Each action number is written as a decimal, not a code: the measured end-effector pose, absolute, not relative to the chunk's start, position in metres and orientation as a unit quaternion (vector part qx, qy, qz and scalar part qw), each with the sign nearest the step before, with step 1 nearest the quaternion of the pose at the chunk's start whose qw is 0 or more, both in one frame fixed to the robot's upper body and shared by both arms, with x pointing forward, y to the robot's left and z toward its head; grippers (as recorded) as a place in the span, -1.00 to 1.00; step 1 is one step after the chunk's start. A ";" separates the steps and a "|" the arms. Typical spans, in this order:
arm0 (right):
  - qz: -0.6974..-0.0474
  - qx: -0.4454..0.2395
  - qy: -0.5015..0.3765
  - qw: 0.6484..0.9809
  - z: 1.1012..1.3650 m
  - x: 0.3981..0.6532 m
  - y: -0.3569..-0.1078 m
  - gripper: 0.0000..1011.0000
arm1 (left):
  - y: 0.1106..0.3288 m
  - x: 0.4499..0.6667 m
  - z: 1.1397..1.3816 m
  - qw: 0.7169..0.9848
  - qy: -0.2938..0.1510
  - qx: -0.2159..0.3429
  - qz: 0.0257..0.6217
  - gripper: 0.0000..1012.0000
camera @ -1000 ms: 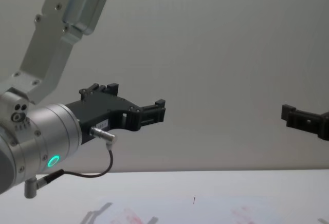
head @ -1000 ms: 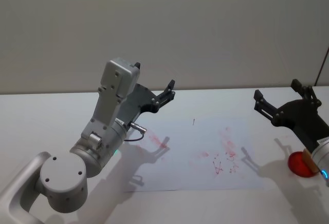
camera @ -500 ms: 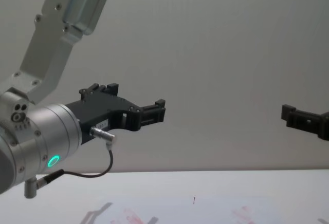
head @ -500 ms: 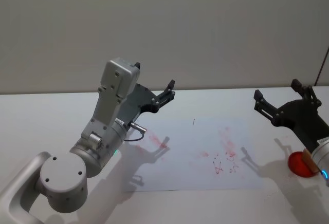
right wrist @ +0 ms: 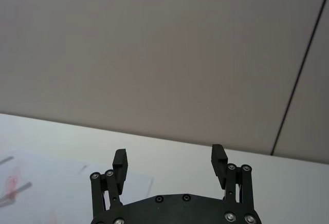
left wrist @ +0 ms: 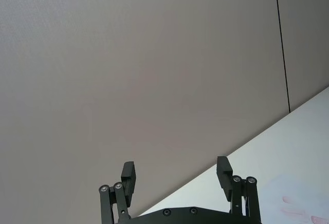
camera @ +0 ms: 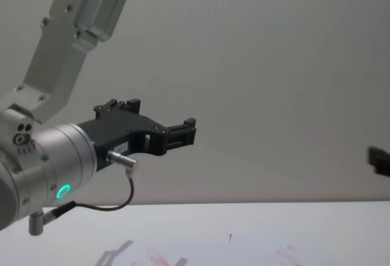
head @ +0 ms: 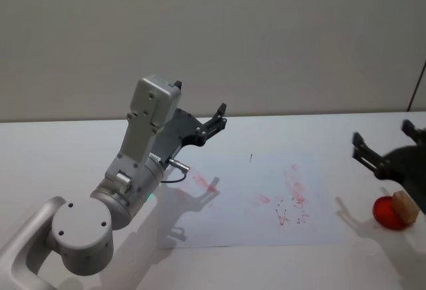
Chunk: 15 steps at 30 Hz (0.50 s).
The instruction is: Use the one hand to pick up the stamp and affix it onto the A4 paper.
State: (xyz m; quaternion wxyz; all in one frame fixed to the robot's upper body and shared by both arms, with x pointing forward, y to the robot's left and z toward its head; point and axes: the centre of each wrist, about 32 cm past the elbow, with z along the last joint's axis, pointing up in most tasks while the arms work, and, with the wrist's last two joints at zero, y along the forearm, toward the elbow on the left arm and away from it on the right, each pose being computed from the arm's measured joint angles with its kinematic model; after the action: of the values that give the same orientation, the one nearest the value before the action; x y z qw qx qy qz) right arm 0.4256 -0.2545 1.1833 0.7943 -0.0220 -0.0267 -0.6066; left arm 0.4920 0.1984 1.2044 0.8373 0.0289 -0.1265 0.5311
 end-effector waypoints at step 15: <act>-0.638 -0.088 -0.003 0.765 1.176 0.399 -0.279 0.98 | 0.198 0.492 1.204 0.837 -0.126 0.029 0.531 0.98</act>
State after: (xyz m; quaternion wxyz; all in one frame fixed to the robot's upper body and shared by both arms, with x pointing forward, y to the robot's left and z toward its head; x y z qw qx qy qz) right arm 0.3985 -0.2793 1.1757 0.7646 -0.0883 -0.0035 -0.6384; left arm 0.4920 0.1984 1.2044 0.8373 0.0289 -0.1265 0.5311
